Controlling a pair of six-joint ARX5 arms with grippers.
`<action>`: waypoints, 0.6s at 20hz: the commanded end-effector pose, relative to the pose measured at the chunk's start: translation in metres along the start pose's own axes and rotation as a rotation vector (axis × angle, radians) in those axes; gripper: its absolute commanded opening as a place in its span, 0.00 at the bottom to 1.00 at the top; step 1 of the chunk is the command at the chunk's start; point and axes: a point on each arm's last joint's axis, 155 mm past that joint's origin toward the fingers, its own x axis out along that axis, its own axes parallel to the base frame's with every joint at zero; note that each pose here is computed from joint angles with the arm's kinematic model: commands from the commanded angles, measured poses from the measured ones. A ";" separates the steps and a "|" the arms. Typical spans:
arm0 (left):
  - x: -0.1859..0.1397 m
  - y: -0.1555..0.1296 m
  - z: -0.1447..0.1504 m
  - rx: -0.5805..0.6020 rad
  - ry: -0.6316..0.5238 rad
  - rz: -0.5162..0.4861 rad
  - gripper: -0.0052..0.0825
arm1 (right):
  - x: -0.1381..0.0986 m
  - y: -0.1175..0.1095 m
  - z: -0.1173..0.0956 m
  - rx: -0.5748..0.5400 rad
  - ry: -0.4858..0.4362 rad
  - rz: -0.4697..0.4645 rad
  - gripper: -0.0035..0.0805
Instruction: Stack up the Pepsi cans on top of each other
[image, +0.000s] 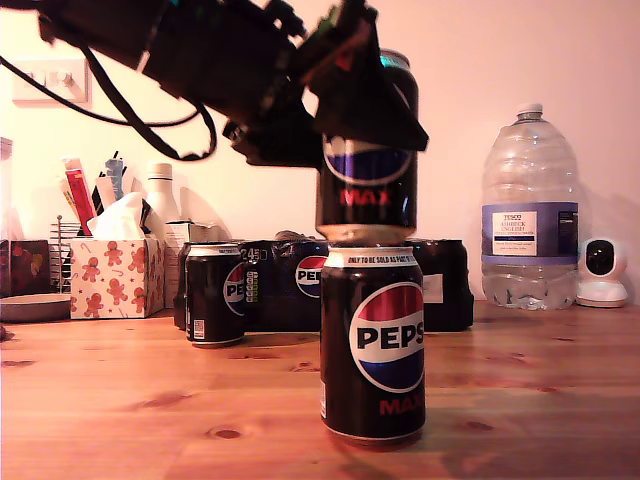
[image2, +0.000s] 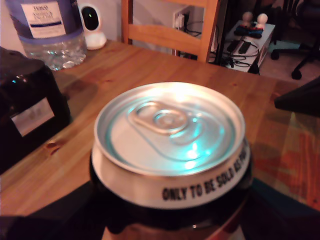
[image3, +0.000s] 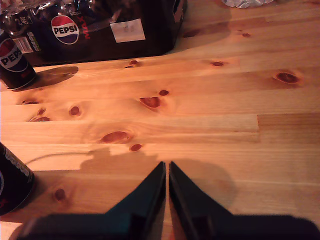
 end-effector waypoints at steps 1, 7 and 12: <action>-0.002 -0.001 0.027 0.022 -0.081 -0.001 0.55 | 0.003 -0.002 -0.007 0.009 0.014 -0.004 0.03; -0.003 -0.005 0.017 0.022 -0.083 -0.008 0.55 | 0.003 -0.002 -0.007 0.009 0.014 -0.004 0.03; -0.003 -0.007 0.011 0.021 -0.073 -0.012 0.55 | 0.003 -0.002 -0.007 0.009 0.014 -0.004 0.03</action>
